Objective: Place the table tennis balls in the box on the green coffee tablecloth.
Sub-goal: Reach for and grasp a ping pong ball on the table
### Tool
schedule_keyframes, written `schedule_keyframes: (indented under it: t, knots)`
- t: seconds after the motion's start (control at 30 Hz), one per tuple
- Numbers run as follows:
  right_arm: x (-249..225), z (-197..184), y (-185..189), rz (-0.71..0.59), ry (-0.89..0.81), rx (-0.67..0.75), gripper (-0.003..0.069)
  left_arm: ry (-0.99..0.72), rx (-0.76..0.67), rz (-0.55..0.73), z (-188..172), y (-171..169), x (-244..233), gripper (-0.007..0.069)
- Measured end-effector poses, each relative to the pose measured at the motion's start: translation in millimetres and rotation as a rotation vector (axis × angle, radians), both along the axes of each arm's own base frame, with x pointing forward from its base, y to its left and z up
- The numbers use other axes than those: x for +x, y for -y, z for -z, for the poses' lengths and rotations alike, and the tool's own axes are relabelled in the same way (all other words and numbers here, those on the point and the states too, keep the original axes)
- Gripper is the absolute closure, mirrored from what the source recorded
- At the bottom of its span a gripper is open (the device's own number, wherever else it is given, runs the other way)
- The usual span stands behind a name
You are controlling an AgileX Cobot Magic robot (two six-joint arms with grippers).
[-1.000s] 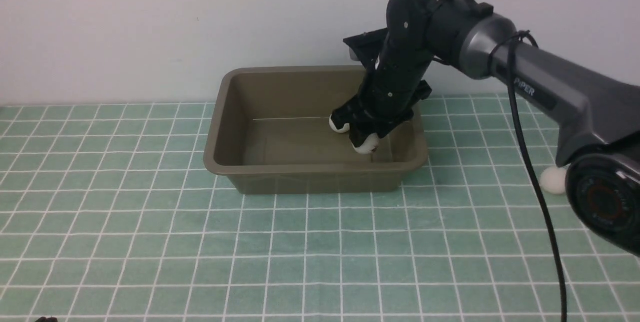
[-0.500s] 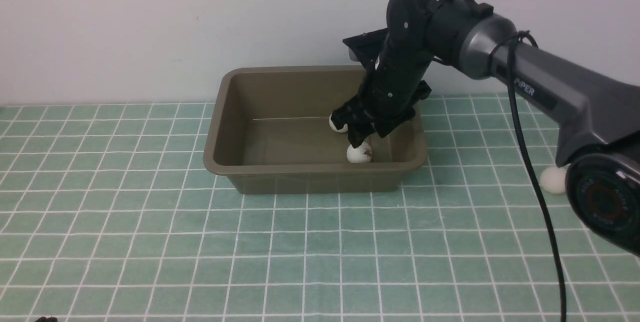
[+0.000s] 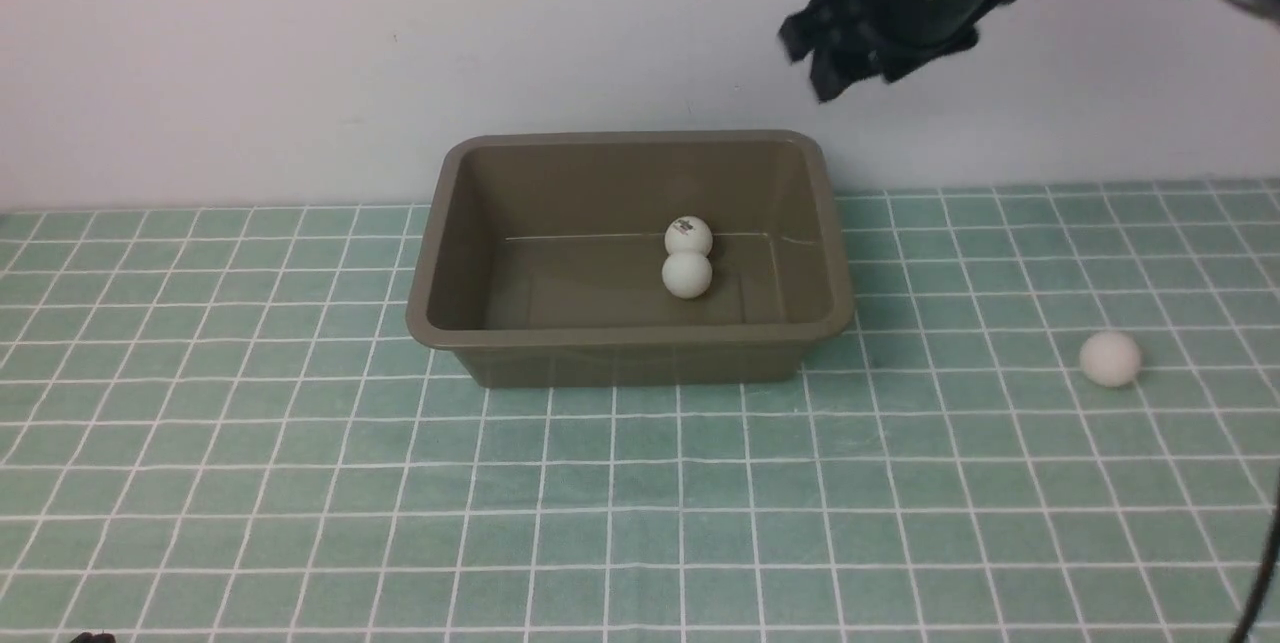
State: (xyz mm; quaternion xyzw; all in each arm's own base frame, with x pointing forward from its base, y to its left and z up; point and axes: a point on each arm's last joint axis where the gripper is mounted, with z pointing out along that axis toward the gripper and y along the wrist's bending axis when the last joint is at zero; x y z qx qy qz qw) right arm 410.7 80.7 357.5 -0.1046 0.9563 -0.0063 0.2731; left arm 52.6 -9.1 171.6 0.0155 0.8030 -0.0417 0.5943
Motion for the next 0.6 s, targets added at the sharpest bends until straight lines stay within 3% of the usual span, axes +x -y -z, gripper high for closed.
schedule_keyframes:
  t: [0.2, 0.37, 0.6]
  knots:
    - [-16, 38, 44, 0.100, -0.153, -0.030, 0.0272, 0.000, 0.000, 0.000, 0, 0, 0, 0.0629]
    - [-25, 71, 52, 0.108, -0.258, -0.046, 0.0272, 0.000, 0.000, 0.000, 0, 0, 0, 0.0629]
    - [-21, 96, 52, 0.096, -0.234, -0.059, 0.0272, 0.000, 0.000, 0.000, 0, 0, 0, 0.0629]
